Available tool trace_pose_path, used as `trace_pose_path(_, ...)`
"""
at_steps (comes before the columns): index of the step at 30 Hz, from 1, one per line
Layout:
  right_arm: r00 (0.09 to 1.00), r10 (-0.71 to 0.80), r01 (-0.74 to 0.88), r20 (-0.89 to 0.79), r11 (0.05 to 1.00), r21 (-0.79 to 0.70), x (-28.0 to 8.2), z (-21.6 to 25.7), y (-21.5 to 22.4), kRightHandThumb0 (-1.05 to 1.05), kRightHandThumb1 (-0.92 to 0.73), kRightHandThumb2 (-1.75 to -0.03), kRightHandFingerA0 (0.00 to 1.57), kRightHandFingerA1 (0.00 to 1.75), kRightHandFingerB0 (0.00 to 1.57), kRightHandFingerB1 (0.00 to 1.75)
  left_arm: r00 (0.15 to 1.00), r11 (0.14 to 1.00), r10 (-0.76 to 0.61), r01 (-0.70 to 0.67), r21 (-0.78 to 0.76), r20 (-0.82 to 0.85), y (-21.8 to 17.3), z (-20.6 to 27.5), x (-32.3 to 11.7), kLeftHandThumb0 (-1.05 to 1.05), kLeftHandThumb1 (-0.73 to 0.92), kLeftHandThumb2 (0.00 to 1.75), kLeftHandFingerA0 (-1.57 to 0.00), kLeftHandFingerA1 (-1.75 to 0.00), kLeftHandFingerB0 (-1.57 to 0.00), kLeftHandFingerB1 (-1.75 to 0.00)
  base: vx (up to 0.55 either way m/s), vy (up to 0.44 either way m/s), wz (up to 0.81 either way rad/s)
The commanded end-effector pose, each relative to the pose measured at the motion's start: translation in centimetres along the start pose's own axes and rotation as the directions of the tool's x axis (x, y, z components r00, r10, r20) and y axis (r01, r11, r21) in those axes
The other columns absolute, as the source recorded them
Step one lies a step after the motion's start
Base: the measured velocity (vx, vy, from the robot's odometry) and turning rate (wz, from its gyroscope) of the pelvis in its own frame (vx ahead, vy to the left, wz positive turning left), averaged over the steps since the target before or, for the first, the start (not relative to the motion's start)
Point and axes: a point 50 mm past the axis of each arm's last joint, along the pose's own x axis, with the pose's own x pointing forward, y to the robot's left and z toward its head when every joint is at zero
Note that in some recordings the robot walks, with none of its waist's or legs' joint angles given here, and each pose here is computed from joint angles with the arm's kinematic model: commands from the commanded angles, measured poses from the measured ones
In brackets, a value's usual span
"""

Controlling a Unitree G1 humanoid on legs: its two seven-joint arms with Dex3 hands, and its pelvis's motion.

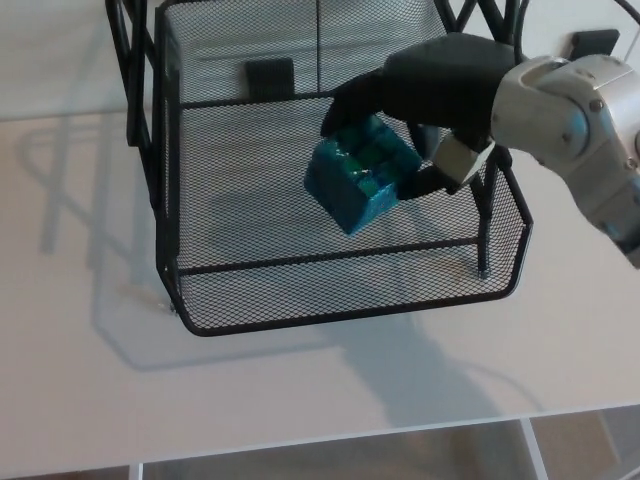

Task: The robot walks towards a desk on which a file tray is kept in the middle and a cube is kept to its right. The robot lifts the cube using its right hand and places it on the file tray.

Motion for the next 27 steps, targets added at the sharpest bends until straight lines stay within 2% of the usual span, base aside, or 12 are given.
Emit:
trace_pose_path(1, 0.998, 0.046, -0.05, -0.048, 0.996, -0.073, -0.8, 0.5, -2.5, -0.85, -0.44, -0.71, 0.0, 0.01, 0.0, 0.01, 0.999, 1.0, 0.013, -0.014, 0.011, 0.034, 0.3, 0.2, -0.1, -0.99, 0.66, 1.24, -0.54, -0.99, -0.31, -0.82, 0.0, 0.0, 0.0)
trace_pose_path(4, 0.998, 0.047, -0.049, -0.033, 0.997, -0.059, -1.2, 0.6, -3.7, -0.84, -0.52, -0.79, 0.0, 0.09, 0.0, 0.0, 0.999, 1.0, -0.002, 0.001, 0.019, 0.038, 0.3, 0.2, -0.2, -1.0, 0.69, 1.26, -0.4, -0.9, -0.24, -0.78, 0.0, 0.0, 0.0)
trace_pose_path(5, 0.999, 0.048, -0.05, -0.023, 0.996, -0.067, -1.6, 0.8, -4.7, -0.84, -0.52, -0.84, 0.0, 0.21, 0.0, 0.03, 1.0, 1.0, 0.008, -0.008, 0.003, 0.027, 0.2, 0.1, -0.1, -1.05, 0.92, 0.71, -0.35, -1.01, -0.24, -0.88, 0.0, 0.0, 0.0)
trace_pose_path(6, 0.999, 0.05, -0.051, -0.017, 0.997, -0.063, -1.8, 0.9, -5.3, -0.82, -0.5, -0.84, 0.0, 0.25, 0.0, 0.06, 1.0, 1.0, 0.01, -0.01, -0.002, 0.029, 0.3, 0.1, -0.1, -1.0, 0.7, 1.27, -0.47, -0.93, -0.23, -0.76, 0.0, 0.0, 0.0)
trace_pose_path(11, 1.0, 0.006, -0.006, -0.005, 1.0, -0.031, -3.5, 1.6, -8.5, -0.78, -0.33, -0.66, 0.0, 0.0, 0.0, 0.01, 0.999, 1.0, 0.001, -0.001, -0.011, 0.036, 0.4, 0.2, -0.2, -1.05, 0.7, 1.29, -0.32, -0.88, -0.22, -0.78, 0.0, 0.0, 0.0)
trace_pose_path(12, 1.0, 0.001, -0.001, -0.004, 1.0, -0.011, -4.0, 1.4, -9.0, -0.76, -0.32, -0.65, 0.0, 0.0, 0.0, 0.01, 0.999, 1.0, 0.0, 0.001, -0.013, 0.036, 0.3, 0.2, -0.1, -1.05, 0.92, 0.71, -0.28, -1.04, -0.2, -0.92, 0.0, 0.0, 0.0)
trace_pose_path(13, 1.0, -0.014, 0.014, -0.002, 0.999, 0.029, -4.8, 0.9, -9.7, -0.71, -0.31, -0.65, 0.0, 0.0, 0.0, 0.03, 0.999, 1.0, 0.007, -0.007, -0.012, 0.031, 0.2, 0.2, -0.1, -1.02, 0.68, 1.27, -0.63, -1.05, -0.22, -0.76, 0.0, 0.0, 0.0)
trace_pose_path(19, 0.987, -0.161, 0.161, -0.016, 0.981, 0.106, -10.6, -1.3, -12.4, -0.78, -0.35, -0.67, 0.0, 0.0, 0.0, 0.07, 0.999, 1.0, -0.001, 0.002, -0.011, 0.041, 0.2, 0.1, -0.2, -1.05, 0.67, 1.27, -0.38, -0.91, -0.2, -0.77, 0.0, 0.0, 0.0)
trace_pose_path(20, 0.981, -0.194, 0.196, -0.031, 0.972, 0.132, -11.6, -1.9, -12.7, -0.76, -0.36, -0.67, 0.0, 0.0, 0.0, 0.11, 0.999, 1.0, -0.003, 0.003, -0.013, 0.041, 0.2, 0.1, -0.1, -1.05, 0.92, 0.69, -0.31, -1.07, -0.22, -0.94, 0.0, 0.0, 0.0)
trace_pose_path(21, 0.971, -0.235, 0.24, -0.051, 0.958, 0.154, -13.2, -2.7, -13.0, -0.84, -0.53, -0.8, 0.0, 0.05, 0.0, 0.04, 0.999, 1.0, 0.002, -0.002, -0.005, 0.043, 0.2, 0.1, -0.1, -1.05, 0.92, 0.66, -0.33, -1.08, -0.24, -0.95, 0.0, 0.0, 0.0)
trace_pose_path(23, 0.907, -0.401, 0.42, -0.13, 0.882, 0.212, -18.6, -6.2, -13.2, -0.92, -0.52, -0.86, 0.0, 0.12, 0.0, 0.0, 0.999, 0.999, 0.003, -0.002, -0.037, 0.032, 0.0, 0.3, 0.0, -1.05, 0.7, 1.28, -0.44, -0.94, -0.22, -0.77, 0.0, 0.0, 0.0)
trace_pose_path(27, 0.809, -0.503, 0.583, -0.305, 0.754, 0.303, -25.1, -9.8, -12.6, -0.93, -0.54, -0.84, 0.0, 0.11, 0.0, 0.0, 0.999, 1.0, 0.007, -0.007, -0.008, 0.04, 0.1, 0.6, 0.0, -1.01, 0.67, 1.24, -0.46, -0.94, -0.31, -0.82, 0.0, 0.0, 0.0)
